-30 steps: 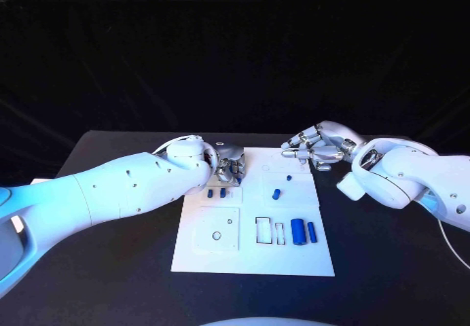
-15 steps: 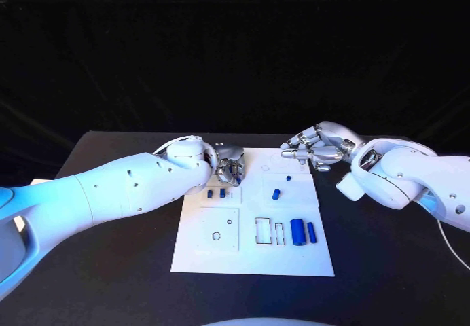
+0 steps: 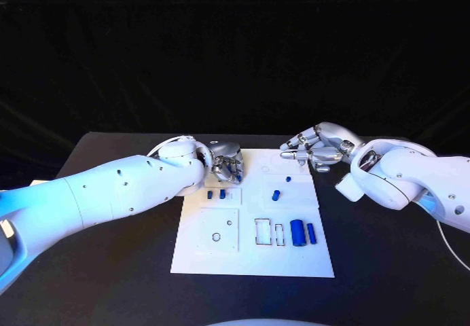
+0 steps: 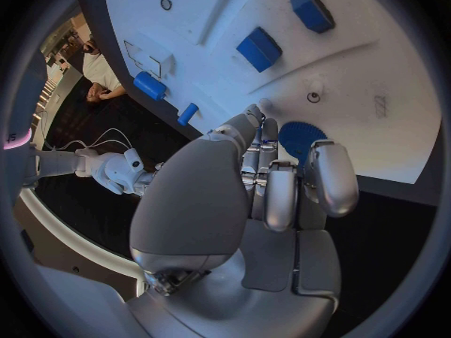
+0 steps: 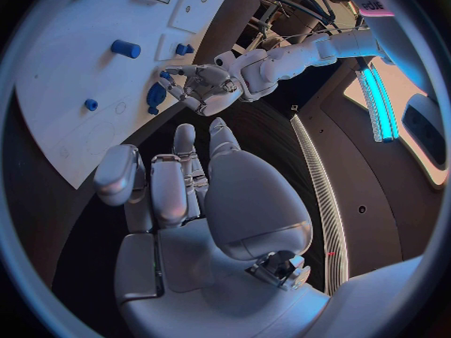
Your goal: Assemble the parts on the task board
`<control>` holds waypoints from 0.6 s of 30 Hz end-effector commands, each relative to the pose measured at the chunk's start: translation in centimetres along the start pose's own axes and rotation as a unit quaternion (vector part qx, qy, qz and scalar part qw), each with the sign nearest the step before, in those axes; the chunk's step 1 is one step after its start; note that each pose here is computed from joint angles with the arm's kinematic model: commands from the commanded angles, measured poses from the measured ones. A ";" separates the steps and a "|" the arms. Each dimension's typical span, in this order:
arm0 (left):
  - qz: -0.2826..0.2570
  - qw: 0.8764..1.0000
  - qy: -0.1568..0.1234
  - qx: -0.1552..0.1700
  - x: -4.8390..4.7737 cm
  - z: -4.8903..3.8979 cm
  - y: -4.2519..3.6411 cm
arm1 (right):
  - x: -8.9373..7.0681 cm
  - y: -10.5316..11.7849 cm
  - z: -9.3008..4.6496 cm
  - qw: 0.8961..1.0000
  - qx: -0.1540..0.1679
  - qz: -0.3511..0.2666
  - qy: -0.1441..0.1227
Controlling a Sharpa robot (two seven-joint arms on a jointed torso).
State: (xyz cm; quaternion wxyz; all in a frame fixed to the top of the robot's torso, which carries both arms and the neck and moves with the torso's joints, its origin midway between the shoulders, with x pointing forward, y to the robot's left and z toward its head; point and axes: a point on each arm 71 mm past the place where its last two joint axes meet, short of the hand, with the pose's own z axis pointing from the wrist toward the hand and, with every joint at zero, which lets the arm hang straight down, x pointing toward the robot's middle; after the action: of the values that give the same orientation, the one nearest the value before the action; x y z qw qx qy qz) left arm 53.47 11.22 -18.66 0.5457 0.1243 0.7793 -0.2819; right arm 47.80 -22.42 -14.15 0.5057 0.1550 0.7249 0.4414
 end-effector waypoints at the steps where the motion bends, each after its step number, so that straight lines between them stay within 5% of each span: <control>1: -0.027 0.999 -0.015 0.013 -0.66 -0.49 -0.12 | 0.1 0.1 0.0 1.000 -0.006 -0.003 0.005; 9: -0.032 0.999 -0.007 -0.006 -2.01 -2.46 1.59 | 0.0 0.0 0.0 1.000 -0.004 -0.003 0.003; 18: -0.034 0.999 0.015 -0.029 -1.45 -3.52 3.58 | -0.1 -0.1 -0.1 1.000 -0.003 -0.003 0.002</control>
State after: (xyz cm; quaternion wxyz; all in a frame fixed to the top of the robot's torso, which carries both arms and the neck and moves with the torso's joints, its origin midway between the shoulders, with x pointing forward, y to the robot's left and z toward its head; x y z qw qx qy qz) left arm 53.17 16.34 -17.24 0.5431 0.0853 0.7880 -0.2771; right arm 47.85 -22.65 -14.16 0.5070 0.1565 0.7248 0.4395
